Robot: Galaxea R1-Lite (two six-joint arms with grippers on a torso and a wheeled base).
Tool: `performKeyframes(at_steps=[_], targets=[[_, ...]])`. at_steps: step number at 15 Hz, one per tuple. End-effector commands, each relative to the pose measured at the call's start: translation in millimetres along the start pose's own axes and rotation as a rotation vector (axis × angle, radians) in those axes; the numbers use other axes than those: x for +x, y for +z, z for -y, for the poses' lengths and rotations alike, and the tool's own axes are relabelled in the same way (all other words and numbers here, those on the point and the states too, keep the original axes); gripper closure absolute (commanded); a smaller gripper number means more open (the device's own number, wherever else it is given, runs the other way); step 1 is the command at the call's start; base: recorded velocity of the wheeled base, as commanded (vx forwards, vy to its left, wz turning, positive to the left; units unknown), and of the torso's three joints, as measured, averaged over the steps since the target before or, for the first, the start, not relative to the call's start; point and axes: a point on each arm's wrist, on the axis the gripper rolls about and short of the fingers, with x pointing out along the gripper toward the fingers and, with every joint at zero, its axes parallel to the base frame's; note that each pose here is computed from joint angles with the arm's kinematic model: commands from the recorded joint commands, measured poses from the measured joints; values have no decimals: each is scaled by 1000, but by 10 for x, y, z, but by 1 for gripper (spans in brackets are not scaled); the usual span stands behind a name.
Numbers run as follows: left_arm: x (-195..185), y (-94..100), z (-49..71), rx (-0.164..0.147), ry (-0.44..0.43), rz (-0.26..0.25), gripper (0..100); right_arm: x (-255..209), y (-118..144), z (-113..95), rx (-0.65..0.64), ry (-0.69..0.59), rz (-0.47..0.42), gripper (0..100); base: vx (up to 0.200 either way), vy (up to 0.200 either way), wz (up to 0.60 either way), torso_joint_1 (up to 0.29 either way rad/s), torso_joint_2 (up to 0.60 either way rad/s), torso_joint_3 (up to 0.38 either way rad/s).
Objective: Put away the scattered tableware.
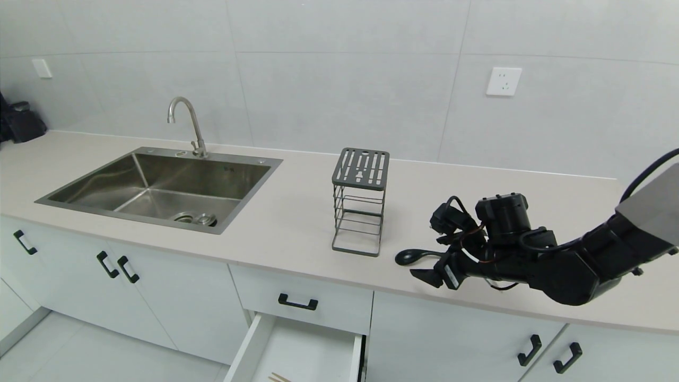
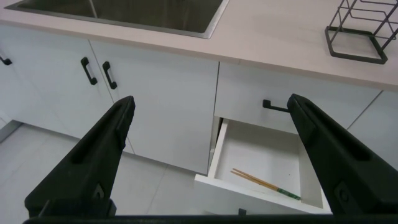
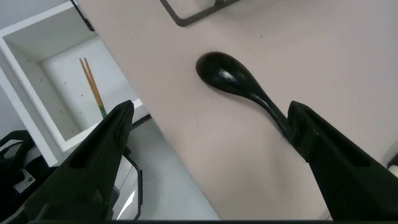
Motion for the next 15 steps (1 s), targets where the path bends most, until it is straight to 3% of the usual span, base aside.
performKeyframes(at_steps=[1,6,15], targets=[[1,0,0,-1,0,-1,0,162,-97,24,13,25,-29,0,0,0,0,0,0,0],[1,0,0,-1,0,-1,0,267,-266,171,54,36,-49,0,0,0,0,0,0,0],[1,0,0,-1,0,-1,0,524,-406,186,123,40,-20,0,0,0,0,0,0,0]])
